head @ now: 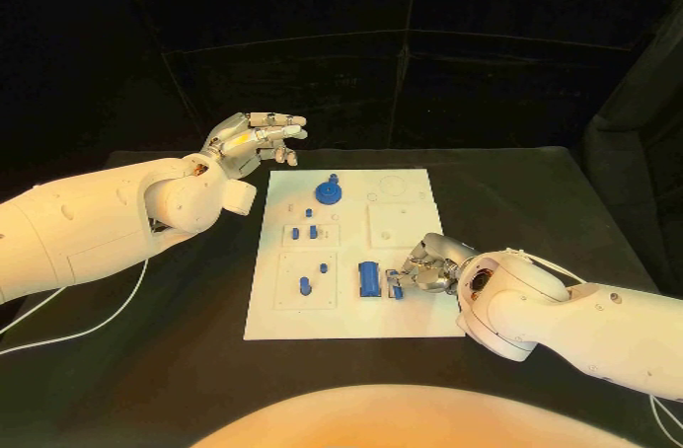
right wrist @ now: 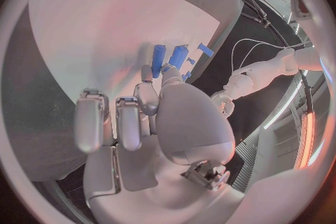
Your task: Assemble the parts on the task board
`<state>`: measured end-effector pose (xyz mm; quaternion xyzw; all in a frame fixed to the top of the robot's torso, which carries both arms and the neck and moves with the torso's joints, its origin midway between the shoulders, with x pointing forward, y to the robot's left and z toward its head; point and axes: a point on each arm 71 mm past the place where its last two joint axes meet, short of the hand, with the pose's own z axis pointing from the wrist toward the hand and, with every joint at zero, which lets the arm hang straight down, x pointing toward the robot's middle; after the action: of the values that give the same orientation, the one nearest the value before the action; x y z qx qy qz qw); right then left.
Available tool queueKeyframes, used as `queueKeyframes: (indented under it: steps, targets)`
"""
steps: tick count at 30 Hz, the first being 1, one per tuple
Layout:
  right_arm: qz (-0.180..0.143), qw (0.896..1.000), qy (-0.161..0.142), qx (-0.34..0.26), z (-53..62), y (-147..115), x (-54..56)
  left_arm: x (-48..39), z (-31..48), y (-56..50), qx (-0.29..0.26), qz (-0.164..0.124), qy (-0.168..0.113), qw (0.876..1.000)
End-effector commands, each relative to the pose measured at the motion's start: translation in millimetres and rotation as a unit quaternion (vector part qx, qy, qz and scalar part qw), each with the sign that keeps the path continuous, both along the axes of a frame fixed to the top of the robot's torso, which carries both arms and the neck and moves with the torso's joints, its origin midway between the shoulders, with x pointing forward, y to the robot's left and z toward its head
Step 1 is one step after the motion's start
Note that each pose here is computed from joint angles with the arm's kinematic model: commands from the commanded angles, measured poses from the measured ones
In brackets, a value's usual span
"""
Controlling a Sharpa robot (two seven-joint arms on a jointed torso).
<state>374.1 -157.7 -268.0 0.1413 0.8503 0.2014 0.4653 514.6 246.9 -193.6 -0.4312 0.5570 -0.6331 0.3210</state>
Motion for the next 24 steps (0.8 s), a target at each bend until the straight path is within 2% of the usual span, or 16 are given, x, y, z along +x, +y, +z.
queueKeyframes:
  steps: [1,12,24]
  targets:
    - [0.006,1.0,-0.008,-0.01,1.0,0.5,1.2,-0.5,1.5,-1.1,-0.003,-0.007,-0.002,1.0]
    - [0.005,1.0,-0.015,-0.007,1.2,0.4,2.8,-0.7,1.6,-1.4,-0.001,-0.011,-0.003,1.0]
    - [0.019,1.0,-0.01,0.0,3.1,1.8,-1.2,-0.9,1.4,-1.2,0.0,-0.014,-0.003,1.0]
